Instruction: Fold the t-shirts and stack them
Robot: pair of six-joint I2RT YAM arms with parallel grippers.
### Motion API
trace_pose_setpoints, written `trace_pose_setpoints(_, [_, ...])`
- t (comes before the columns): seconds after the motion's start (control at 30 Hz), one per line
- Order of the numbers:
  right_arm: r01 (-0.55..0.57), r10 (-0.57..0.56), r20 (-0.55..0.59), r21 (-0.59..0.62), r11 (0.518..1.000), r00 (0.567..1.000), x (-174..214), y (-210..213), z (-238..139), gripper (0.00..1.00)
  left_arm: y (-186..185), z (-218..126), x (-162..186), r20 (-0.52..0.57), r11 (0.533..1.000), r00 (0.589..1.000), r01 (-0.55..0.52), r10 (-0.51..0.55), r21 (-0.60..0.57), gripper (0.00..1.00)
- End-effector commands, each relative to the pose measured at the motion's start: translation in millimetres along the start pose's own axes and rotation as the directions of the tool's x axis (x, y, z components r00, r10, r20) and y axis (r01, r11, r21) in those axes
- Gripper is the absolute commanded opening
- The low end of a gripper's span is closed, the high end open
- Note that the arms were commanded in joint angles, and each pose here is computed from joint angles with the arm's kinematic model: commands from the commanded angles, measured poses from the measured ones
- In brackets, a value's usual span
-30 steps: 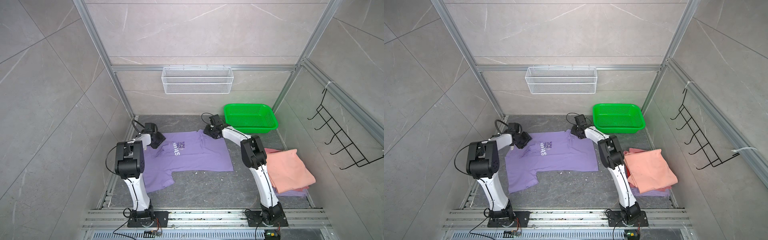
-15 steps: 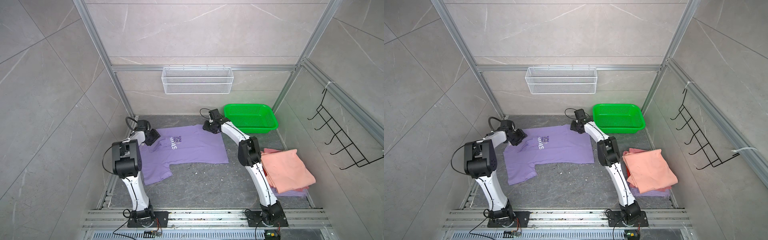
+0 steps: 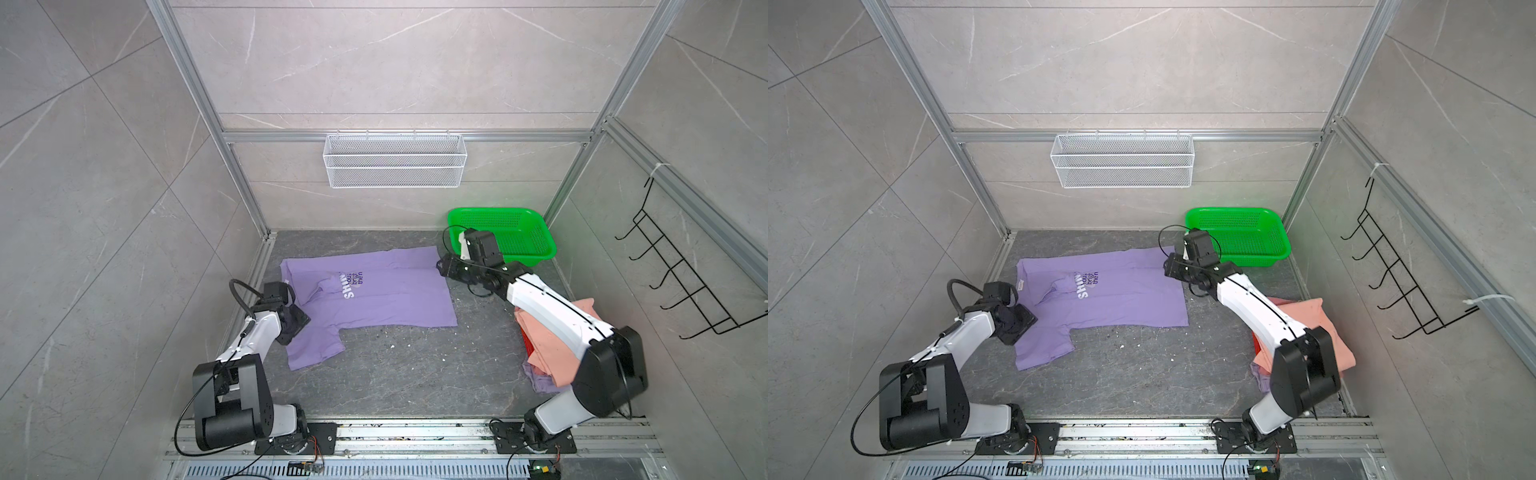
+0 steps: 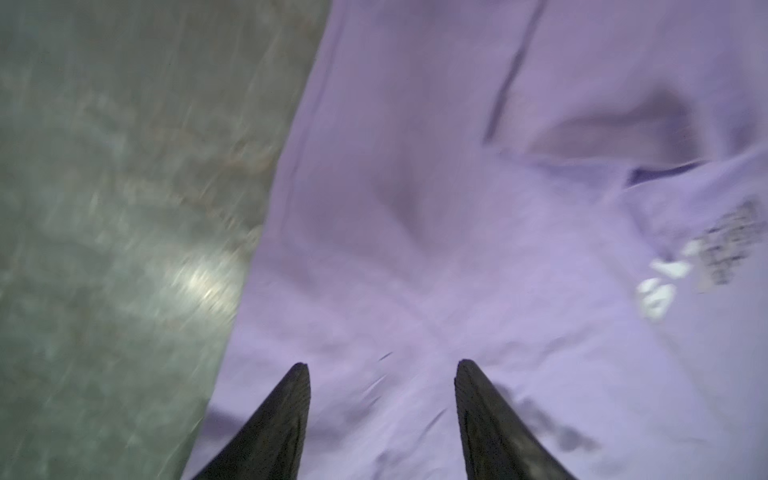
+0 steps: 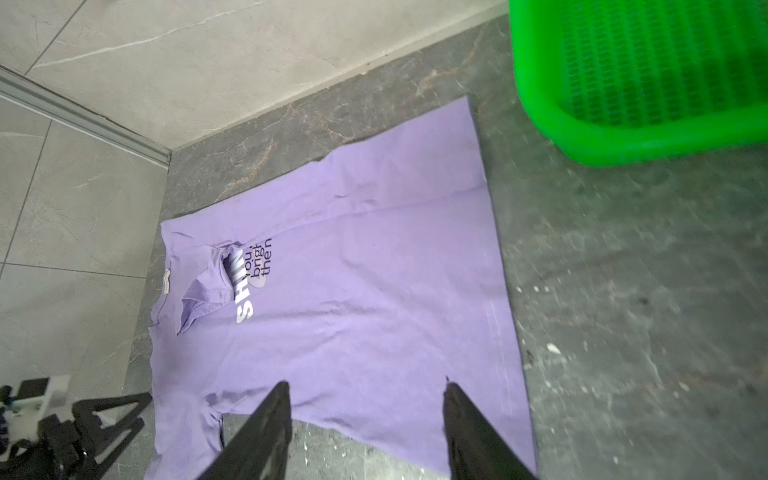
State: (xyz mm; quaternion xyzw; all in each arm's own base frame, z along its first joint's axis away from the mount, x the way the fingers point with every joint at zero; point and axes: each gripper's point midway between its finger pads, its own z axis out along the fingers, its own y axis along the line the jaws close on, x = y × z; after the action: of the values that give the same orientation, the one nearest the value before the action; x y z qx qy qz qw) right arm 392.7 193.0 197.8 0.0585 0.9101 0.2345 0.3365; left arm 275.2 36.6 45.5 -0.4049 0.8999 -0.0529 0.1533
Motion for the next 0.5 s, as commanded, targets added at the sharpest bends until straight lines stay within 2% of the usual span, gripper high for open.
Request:
trace_pose_setpoints(0.0, [-0.040,0.040,0.003,-0.016,0.999,0.999,24,-9,-14,0.61,29,-13,7,0.035,0.991,0.997,0.072,-0.068,-0.110,0.58])
trace_pose_setpoints(0.13, [-0.061,0.061,-0.008,-0.021,0.998,0.998,54,-25,-23,0.66,51,-17,20,0.055,0.980,0.993,0.112,-0.104,-0.165,0.59])
trace_pose_setpoints(0.33, [-0.116,0.116,-0.023,0.011,0.993,0.993,85,-49,-17,0.70,67,-19,46,-0.013,0.969,0.990,0.136,-0.141,-0.207,0.59])
trace_pose_setpoints(0.47, [-0.123,0.124,-0.033,0.021,0.992,0.992,96,-57,-15,0.71,74,-14,61,-0.020,0.966,0.982,0.181,-0.187,-0.183,0.57])
